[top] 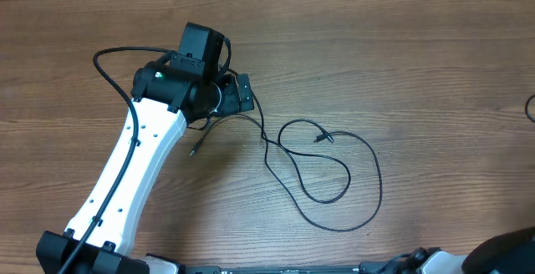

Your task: Untangle cables

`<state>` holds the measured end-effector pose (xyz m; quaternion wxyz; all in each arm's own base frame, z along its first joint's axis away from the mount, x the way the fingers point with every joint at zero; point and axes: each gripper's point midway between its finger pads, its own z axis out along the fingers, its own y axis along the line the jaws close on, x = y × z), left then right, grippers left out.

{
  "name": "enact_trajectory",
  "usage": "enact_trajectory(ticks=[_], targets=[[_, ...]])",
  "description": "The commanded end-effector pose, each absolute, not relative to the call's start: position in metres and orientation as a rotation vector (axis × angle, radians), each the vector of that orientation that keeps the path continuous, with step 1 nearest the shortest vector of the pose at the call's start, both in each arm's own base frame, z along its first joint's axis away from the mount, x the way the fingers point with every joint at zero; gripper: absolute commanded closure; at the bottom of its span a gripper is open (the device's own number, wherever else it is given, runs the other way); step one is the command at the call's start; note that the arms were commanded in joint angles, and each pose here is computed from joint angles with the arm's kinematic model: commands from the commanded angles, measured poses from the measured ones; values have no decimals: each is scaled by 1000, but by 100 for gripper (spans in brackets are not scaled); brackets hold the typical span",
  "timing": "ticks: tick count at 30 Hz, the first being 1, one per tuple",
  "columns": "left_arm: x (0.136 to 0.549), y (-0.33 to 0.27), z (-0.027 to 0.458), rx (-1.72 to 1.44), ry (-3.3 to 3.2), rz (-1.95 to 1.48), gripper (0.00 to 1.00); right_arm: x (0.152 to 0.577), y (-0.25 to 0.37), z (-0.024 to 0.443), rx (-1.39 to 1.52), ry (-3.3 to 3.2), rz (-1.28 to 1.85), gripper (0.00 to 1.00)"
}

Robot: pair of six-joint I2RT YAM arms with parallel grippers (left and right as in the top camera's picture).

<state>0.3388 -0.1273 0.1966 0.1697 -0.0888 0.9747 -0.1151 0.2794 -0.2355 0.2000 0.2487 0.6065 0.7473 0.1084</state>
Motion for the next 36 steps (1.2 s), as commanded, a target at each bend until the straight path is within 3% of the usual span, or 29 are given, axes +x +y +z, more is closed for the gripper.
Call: enact_trajectory(ticks=[1,6,11,24,36], targets=[[341,-127,195,-257,2777,-330,0,304,-179,191,1518,2228,409,0],[341,-127,195,-257,2777,-330,0,332,-97,179,1275,2447,499,0],[341,-127,195,-257,2777,-331,0,334,-28,157,1064,2638,485,0],[341,-127,195,-257,2777,-331,1,287,70,76,1080,2863,500,0],[341,-127,195,-257,2777,-331,0,267,125,66,835,2975,587,0]])
